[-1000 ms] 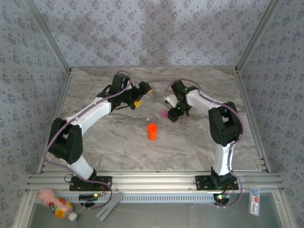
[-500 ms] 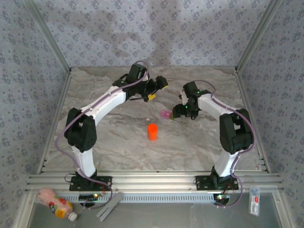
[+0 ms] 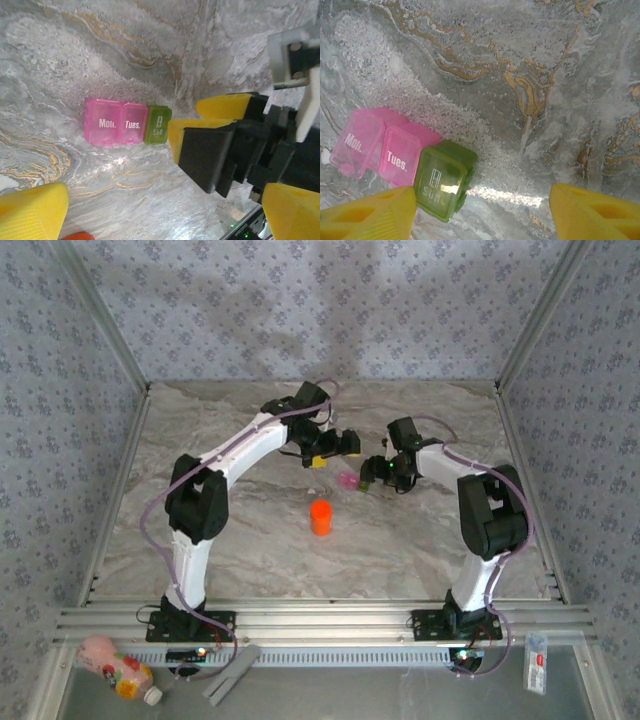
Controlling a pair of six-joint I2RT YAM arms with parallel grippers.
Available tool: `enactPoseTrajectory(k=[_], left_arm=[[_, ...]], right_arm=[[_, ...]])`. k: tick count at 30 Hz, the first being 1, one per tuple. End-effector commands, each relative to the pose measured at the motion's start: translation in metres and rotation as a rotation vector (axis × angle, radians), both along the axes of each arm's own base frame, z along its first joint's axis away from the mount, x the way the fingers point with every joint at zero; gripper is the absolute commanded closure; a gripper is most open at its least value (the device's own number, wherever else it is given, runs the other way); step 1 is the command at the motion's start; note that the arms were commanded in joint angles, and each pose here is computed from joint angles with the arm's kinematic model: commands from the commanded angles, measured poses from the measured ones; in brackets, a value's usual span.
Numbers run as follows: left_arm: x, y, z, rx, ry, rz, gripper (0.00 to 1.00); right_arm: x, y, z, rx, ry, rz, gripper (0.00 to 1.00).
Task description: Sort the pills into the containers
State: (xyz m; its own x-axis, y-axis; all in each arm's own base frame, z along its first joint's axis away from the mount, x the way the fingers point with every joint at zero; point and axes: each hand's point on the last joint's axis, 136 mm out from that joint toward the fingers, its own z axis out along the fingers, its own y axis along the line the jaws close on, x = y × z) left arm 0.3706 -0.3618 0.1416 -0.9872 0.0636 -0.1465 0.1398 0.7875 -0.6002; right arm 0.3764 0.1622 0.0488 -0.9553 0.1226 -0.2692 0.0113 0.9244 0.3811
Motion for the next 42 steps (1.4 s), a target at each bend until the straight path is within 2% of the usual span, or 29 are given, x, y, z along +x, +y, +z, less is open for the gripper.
enactPoseTrajectory(k=[1,16,24,42], left_arm=[[-0.006,-0.007,-0.001,-0.019,0.029,-0.057,0.00],[-0.002,-0.015,-0.036,-0.041,0.113,-0.062,0.01],[-0.001,-0.021,-0.053,-0.070,0.168,-0.017,0.01],[0.003,-0.031,-0.063,-0.126,0.193,0.012,0.01]], right_arm=[[0.001,-0.001,-0.010,0.025,0.029,-0.041,0.28],[-0.001,-0.005,-0.027,0.008,0.059,-0.045,0.29],[-0.002,-0.005,-0.033,0.001,0.069,-0.045,0.29],[-0.005,-0.003,-0.036,-0.004,0.074,-0.036,0.30]])
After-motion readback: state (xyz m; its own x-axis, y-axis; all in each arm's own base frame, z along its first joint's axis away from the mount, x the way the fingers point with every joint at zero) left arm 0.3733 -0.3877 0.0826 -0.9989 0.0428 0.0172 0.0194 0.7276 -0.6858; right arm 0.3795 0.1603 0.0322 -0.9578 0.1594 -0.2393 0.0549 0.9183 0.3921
